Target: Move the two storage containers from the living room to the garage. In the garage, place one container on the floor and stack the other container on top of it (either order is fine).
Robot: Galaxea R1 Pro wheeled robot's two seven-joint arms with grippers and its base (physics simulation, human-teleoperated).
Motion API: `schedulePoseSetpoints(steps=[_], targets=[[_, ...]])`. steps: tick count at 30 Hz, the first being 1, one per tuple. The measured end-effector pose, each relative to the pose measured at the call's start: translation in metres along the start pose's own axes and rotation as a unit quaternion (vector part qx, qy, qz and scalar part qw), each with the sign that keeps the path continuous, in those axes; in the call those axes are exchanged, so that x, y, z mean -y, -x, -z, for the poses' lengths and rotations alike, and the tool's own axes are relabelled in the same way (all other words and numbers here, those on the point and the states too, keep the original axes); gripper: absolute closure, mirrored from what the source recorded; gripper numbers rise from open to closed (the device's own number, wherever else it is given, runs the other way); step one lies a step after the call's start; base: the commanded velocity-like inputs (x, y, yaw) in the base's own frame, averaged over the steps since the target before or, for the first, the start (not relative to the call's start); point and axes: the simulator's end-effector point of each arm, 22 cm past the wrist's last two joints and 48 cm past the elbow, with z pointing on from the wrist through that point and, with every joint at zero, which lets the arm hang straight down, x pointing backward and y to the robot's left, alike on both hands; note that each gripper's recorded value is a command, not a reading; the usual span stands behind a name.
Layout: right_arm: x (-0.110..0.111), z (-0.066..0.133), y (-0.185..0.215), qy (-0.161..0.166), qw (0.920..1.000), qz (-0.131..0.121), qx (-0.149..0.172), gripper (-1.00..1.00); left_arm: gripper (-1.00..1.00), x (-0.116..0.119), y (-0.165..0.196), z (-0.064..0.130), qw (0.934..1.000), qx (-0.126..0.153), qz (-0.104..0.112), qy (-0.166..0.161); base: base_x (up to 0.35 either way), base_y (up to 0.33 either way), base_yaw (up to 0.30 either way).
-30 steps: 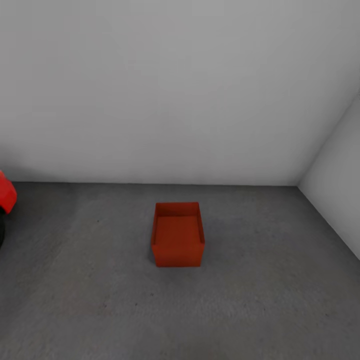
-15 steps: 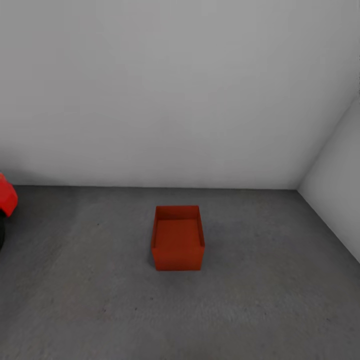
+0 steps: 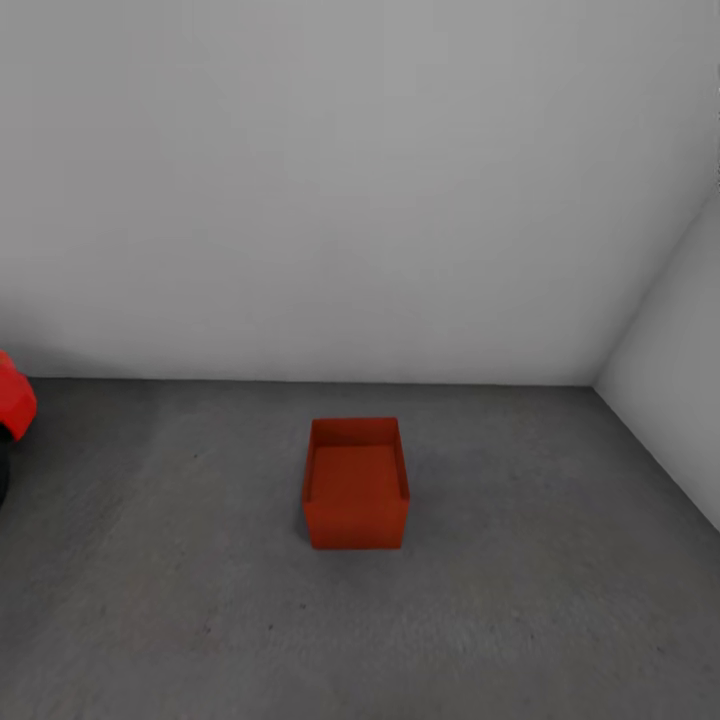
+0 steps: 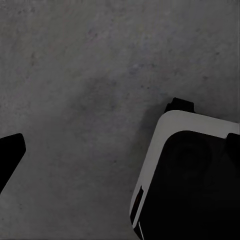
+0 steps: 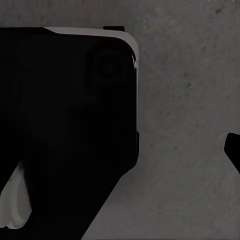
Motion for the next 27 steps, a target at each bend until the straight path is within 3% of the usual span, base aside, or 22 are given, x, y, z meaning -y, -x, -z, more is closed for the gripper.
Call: schedulePoseSetpoints(steps=[27], targets=[[0.0,0.001,0.017,0.0,0.9998,-0.002,0.021,-1.0,-1.0,0.003,0.017,0.005,0.9998,0.021,0.006,-0.005,0.0,0.0,0.0]])
